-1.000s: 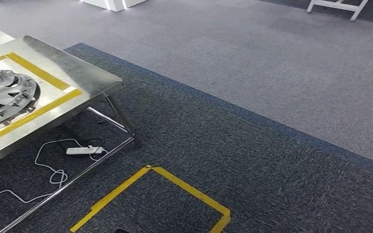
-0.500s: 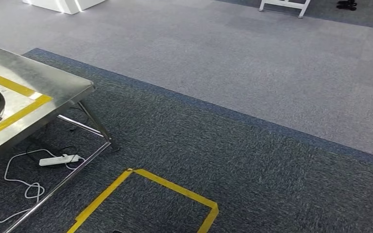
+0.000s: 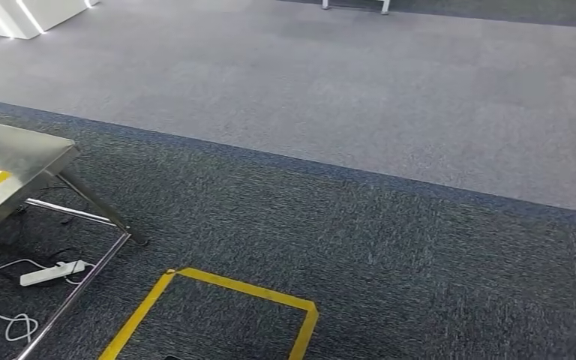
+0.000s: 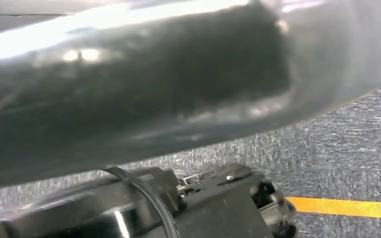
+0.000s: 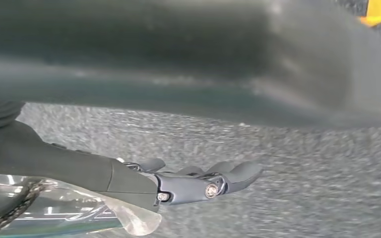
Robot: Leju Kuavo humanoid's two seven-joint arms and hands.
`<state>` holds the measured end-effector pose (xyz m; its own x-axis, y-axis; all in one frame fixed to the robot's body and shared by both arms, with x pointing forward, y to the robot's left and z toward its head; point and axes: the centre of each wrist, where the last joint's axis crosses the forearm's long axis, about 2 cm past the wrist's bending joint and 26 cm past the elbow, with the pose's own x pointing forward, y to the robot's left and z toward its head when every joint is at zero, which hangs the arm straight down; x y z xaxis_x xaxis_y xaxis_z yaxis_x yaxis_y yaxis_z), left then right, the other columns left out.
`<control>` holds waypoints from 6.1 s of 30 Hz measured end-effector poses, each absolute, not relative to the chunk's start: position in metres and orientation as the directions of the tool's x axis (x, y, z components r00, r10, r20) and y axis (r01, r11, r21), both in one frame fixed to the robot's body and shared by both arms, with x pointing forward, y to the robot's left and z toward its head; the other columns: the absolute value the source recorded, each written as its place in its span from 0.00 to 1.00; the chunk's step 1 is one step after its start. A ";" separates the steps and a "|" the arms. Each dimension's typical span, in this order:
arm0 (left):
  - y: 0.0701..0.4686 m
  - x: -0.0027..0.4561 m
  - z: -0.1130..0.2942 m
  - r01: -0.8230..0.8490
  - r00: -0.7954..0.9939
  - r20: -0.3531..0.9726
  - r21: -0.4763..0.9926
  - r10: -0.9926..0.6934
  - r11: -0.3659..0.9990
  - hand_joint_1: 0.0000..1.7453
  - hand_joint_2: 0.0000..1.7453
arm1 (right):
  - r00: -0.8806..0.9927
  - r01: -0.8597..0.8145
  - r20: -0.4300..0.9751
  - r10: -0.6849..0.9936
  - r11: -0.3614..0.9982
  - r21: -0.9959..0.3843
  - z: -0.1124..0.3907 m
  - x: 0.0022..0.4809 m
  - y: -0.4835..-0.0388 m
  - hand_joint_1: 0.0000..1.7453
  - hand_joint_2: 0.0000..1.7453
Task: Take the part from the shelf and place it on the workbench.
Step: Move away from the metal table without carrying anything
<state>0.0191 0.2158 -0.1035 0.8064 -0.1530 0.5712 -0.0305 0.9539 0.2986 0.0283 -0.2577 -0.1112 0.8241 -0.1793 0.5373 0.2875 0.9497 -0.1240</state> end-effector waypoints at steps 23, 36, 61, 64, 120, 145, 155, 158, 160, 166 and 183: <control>0.214 0.015 -0.104 -0.044 0.808 0.584 0.189 -0.076 0.981 0.00 0.00 | 0.815 0.267 0.550 -0.180 0.960 -0.081 -0.111 0.026 -0.250 0.00 0.00; 0.214 0.011 -0.105 -0.053 0.802 0.595 0.142 -0.042 0.988 0.00 0.00 | 0.777 0.279 0.594 -0.207 0.960 -0.030 -0.111 0.027 -0.246 0.00 0.00; 0.219 0.034 -0.103 -0.366 0.650 0.709 -0.025 0.275 0.930 0.00 0.00 | 0.727 0.251 0.658 -0.195 0.968 0.010 -0.111 0.032 -0.254 0.00 0.00; 0.219 0.033 -0.104 -0.371 0.650 0.707 -0.024 0.279 0.928 0.00 0.00 | 0.726 0.249 0.660 -0.193 0.969 0.010 -0.111 0.033 -0.254 0.00 0.00; 0.225 0.031 -0.103 -0.402 0.670 0.692 0.031 0.270 0.915 0.00 0.00 | 0.745 0.179 0.650 -0.151 0.984 0.022 -0.110 0.030 -0.248 0.00 0.00; 0.227 0.024 -0.103 -0.430 0.673 0.684 0.054 0.280 0.901 0.00 0.00 | 0.748 0.159 0.648 -0.143 0.987 0.034 -0.111 0.025 -0.246 0.00 0.00; 0.229 0.032 -0.103 -0.426 0.665 0.694 0.049 0.276 0.904 0.00 0.00 | 0.739 0.164 0.658 -0.144 0.986 0.032 -0.110 0.031 -0.247 0.00 0.00; 0.229 0.029 -0.103 -0.426 0.669 0.690 0.052 0.276 0.903 0.00 0.00 | 0.740 0.164 0.657 -0.144 0.986 0.032 -0.110 0.030 -0.247 0.00 0.00; 0.229 0.027 -0.103 -0.426 0.671 0.689 0.054 0.276 0.903 0.00 0.00 | 0.741 0.164 0.656 -0.145 0.986 0.033 -0.110 0.030 -0.246 0.00 0.00; 0.228 0.026 -0.103 -0.427 0.674 0.685 0.054 0.278 0.903 0.00 0.00 | 0.739 0.165 0.657 -0.146 0.986 0.034 -0.110 0.031 -0.246 0.00 0.00; 0.228 0.029 -0.103 -0.426 0.671 0.688 0.051 0.277 0.903 0.00 0.00 | 0.739 0.166 0.658 -0.145 0.986 0.030 -0.110 0.030 -0.247 0.00 0.00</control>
<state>0.0293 0.2275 -0.1026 0.6710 0.2775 0.6876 -0.4256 0.9035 0.0507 0.0303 -0.2472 -0.1102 0.7392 -0.1446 0.6577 0.1661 0.9856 0.0300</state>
